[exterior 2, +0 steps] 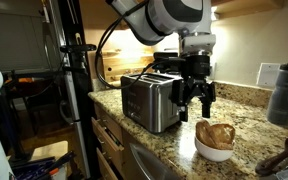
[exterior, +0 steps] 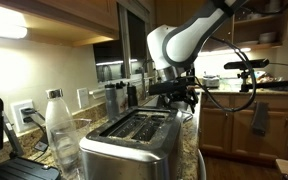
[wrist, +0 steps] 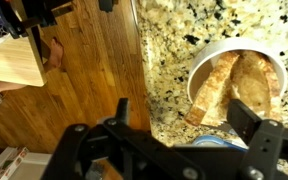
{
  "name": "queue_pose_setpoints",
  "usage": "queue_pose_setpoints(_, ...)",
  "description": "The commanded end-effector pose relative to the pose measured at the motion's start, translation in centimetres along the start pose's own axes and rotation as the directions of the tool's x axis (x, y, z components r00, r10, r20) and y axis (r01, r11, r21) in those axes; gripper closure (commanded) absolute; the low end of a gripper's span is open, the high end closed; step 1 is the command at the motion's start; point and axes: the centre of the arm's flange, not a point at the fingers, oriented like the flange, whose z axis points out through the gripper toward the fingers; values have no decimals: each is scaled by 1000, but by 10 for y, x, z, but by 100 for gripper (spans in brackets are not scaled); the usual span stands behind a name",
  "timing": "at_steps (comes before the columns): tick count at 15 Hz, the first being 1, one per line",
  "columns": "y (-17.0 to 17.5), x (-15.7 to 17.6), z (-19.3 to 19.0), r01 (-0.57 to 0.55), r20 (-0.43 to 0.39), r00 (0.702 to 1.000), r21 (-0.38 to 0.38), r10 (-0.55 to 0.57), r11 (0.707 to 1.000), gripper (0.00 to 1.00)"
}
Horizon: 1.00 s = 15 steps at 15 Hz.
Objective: Put the bread in the bowl in different slots of the toaster
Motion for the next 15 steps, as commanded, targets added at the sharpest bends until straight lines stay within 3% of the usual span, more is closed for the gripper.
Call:
queue_pose_setpoints(1, -4, 7, 4, -58, -33, 998, 5, 58, 998, 0)
queue_pose_setpoints(13, -20, 7, 19, -59, -37, 998, -22, 58, 998, 1)
queue_pose_setpoints(15, -22, 6, 21, -55, -38, 998, -26, 54, 998, 26)
